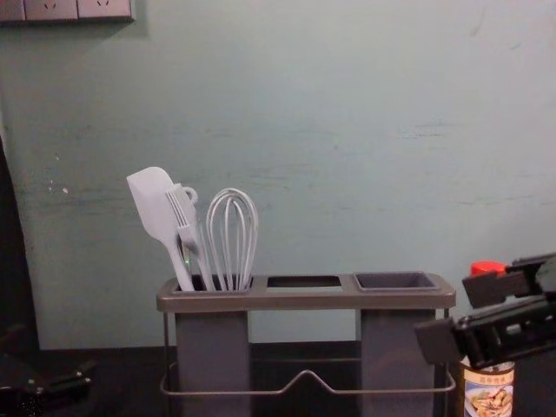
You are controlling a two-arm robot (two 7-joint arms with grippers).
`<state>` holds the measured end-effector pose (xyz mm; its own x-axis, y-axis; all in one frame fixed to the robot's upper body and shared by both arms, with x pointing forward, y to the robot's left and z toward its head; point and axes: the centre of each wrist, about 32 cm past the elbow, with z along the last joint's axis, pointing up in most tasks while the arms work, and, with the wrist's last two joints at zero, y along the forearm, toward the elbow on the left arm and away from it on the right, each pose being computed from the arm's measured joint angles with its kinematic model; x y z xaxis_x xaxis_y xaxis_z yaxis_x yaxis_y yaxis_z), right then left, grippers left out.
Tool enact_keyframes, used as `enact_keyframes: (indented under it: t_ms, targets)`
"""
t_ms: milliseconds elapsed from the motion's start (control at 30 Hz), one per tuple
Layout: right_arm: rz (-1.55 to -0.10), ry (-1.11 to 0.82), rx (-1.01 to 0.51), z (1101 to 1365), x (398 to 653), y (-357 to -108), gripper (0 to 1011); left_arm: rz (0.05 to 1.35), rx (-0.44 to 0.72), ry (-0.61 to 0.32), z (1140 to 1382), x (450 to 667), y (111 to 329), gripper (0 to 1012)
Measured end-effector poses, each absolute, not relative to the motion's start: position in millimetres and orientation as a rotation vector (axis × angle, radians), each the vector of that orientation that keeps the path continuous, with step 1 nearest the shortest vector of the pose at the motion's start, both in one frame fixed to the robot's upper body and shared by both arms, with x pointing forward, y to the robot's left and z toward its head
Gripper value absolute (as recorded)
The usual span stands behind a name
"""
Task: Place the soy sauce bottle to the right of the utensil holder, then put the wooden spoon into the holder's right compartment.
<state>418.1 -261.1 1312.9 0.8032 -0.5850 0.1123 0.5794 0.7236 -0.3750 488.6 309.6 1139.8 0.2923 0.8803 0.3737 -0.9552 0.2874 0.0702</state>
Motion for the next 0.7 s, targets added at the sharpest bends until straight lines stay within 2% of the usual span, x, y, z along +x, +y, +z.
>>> enact_keyframes:
  t_ms: [233, 700]
  targets:
    - [-0.693, 0.081, -0.456, 1317.7, 420.3, -249.3, 1002, 1.248, 0.305, -0.285, 1139.8, 488.6, 309.7, 1011]
    - [-0.701, 0.138, -0.46, 1326.8, 432.5, -242.2, 1002, 1.248, 0.304, -0.285, 1139.8, 488.6, 309.7, 1012]
